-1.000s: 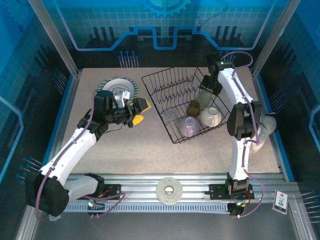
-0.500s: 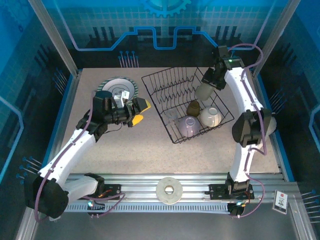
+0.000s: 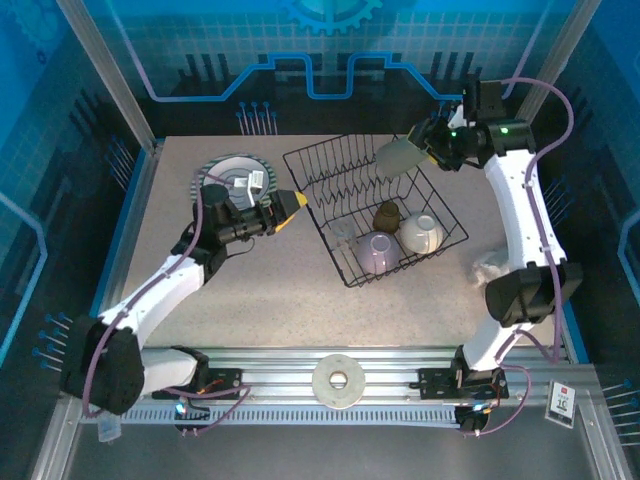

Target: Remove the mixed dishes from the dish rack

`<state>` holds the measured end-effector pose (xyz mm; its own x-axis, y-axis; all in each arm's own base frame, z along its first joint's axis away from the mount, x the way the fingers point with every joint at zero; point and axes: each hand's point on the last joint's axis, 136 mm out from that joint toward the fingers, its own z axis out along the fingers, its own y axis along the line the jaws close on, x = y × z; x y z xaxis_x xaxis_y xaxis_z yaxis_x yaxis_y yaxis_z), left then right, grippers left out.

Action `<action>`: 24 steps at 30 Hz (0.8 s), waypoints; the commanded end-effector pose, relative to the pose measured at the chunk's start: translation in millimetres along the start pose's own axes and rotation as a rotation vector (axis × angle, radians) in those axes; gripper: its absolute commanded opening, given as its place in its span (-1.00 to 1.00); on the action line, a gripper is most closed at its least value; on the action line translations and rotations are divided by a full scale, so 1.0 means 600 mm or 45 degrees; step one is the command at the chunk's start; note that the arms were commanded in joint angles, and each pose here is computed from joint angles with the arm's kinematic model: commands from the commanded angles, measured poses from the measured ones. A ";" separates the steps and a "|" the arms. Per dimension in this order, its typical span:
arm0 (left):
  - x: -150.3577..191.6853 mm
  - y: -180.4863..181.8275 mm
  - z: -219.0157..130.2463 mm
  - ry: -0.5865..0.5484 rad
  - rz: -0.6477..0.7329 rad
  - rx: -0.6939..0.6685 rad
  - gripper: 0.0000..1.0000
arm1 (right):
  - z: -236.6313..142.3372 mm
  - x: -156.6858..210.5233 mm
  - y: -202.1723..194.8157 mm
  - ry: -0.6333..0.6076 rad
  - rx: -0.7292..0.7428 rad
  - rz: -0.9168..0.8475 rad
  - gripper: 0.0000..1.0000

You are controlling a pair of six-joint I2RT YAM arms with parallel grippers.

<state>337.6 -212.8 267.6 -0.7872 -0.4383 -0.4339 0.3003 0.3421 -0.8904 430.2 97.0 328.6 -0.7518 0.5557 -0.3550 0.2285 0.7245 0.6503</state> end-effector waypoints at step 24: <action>-0.052 -0.148 0.126 0.141 0.243 0.779 0.90 | -0.047 0.134 0.093 0.337 -0.552 0.173 -0.65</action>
<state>387.0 -283.0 334.9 -0.7386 -0.3504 -0.5759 0.6374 -0.0849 -0.7658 373.1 159.5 339.0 -0.8601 0.5029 -0.0854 0.1592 0.4237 0.8917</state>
